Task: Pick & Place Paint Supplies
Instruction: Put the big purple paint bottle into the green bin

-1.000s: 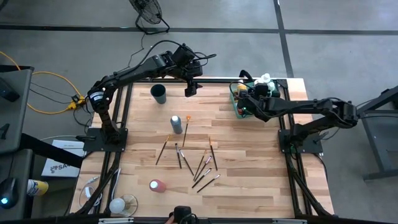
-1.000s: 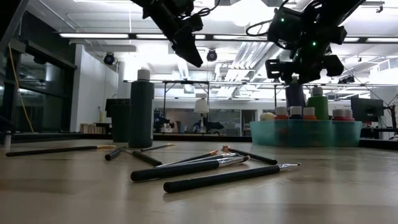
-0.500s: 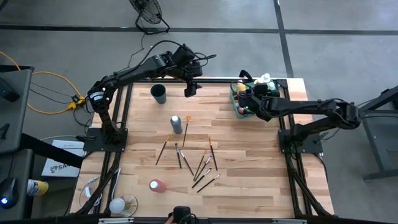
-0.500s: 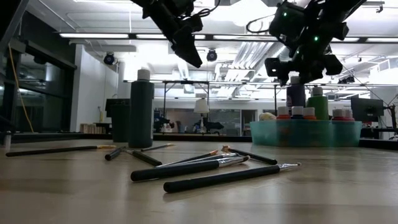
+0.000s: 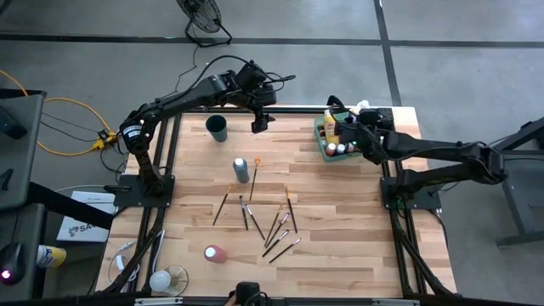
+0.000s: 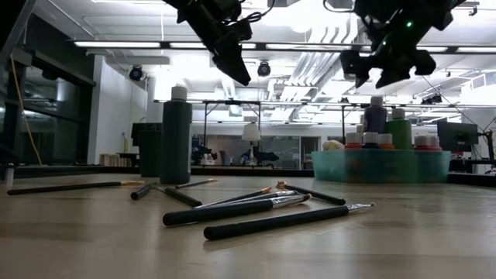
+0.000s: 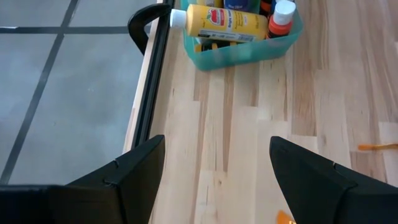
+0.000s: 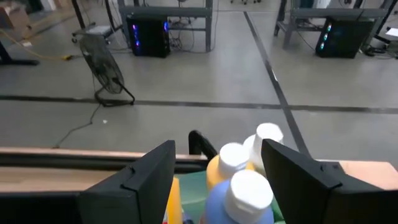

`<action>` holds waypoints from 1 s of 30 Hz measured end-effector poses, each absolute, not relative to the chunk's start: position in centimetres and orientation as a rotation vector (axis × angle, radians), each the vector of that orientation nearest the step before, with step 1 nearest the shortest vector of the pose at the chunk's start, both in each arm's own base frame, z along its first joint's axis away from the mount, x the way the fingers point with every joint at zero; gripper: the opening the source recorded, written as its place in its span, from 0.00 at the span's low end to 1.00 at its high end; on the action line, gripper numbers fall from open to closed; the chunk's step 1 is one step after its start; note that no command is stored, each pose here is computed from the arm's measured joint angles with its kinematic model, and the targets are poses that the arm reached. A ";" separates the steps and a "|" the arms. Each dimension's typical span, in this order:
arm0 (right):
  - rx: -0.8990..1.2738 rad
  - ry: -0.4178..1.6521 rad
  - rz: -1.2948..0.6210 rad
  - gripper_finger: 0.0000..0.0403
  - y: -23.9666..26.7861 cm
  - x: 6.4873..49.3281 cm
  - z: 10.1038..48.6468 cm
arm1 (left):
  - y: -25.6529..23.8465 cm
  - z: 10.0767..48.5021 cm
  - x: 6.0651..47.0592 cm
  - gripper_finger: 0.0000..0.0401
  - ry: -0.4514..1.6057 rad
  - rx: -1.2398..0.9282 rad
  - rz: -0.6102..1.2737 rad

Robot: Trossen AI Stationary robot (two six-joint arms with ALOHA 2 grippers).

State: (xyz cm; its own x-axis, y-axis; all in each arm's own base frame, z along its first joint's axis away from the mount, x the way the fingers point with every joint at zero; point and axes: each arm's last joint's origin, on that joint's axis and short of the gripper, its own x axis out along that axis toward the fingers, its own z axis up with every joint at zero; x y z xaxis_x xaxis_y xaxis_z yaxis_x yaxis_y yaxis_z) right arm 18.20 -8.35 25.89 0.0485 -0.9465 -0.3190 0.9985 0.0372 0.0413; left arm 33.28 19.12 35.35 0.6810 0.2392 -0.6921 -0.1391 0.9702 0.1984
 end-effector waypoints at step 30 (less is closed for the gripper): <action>0.652 0.138 -1.188 0.27 -8.4 20.5 26.1 | 19.1 35.3 33.2 0.70 0.802 0.086 0.229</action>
